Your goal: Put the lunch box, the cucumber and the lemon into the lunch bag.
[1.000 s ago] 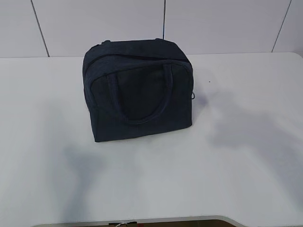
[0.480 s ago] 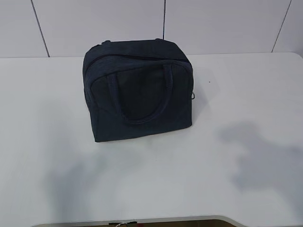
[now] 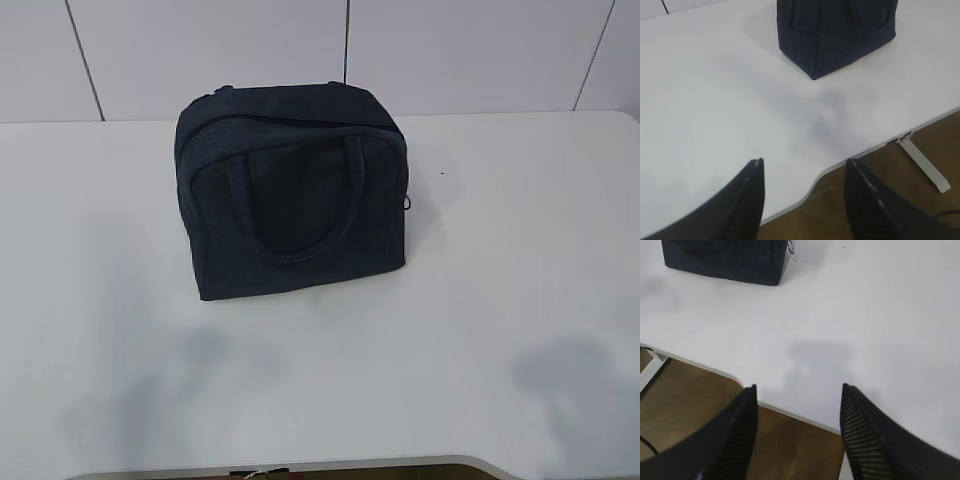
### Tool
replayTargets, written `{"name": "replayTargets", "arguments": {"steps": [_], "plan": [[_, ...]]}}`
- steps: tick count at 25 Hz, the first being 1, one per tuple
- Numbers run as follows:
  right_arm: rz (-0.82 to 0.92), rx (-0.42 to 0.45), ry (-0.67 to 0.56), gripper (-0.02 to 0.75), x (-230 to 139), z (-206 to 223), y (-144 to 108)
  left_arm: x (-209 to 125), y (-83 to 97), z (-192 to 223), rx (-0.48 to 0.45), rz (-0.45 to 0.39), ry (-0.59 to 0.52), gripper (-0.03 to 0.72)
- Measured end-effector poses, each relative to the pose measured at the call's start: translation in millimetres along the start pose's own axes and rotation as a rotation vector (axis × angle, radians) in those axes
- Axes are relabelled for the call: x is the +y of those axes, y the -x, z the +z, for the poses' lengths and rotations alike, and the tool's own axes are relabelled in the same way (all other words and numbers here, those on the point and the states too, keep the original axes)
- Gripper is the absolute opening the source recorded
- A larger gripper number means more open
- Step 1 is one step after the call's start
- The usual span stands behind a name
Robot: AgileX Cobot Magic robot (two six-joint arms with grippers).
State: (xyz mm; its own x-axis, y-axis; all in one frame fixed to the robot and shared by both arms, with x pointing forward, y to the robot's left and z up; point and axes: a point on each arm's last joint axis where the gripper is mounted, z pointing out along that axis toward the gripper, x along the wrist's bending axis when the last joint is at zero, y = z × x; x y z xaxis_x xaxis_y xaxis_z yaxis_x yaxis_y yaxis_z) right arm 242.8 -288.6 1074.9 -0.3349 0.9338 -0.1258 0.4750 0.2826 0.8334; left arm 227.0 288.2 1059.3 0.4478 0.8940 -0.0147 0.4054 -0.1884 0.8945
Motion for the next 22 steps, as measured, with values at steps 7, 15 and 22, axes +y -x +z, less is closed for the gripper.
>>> {"name": "replayTargets", "arguments": {"steps": [7,15,22], "plan": [[-0.009,-0.035,0.025,0.429,-30,0,-4,-1,0.3,1,-0.004,-0.002,-0.005,0.369],[-0.012,-0.054,0.027,0.429,-32,0,-3,-6,0.3,5,-0.011,-0.007,-0.043,0.369],[-0.009,-0.061,0.025,0.428,-33,0,-2,-6,1.5,5,-0.024,-0.014,-0.043,0.369]]}}
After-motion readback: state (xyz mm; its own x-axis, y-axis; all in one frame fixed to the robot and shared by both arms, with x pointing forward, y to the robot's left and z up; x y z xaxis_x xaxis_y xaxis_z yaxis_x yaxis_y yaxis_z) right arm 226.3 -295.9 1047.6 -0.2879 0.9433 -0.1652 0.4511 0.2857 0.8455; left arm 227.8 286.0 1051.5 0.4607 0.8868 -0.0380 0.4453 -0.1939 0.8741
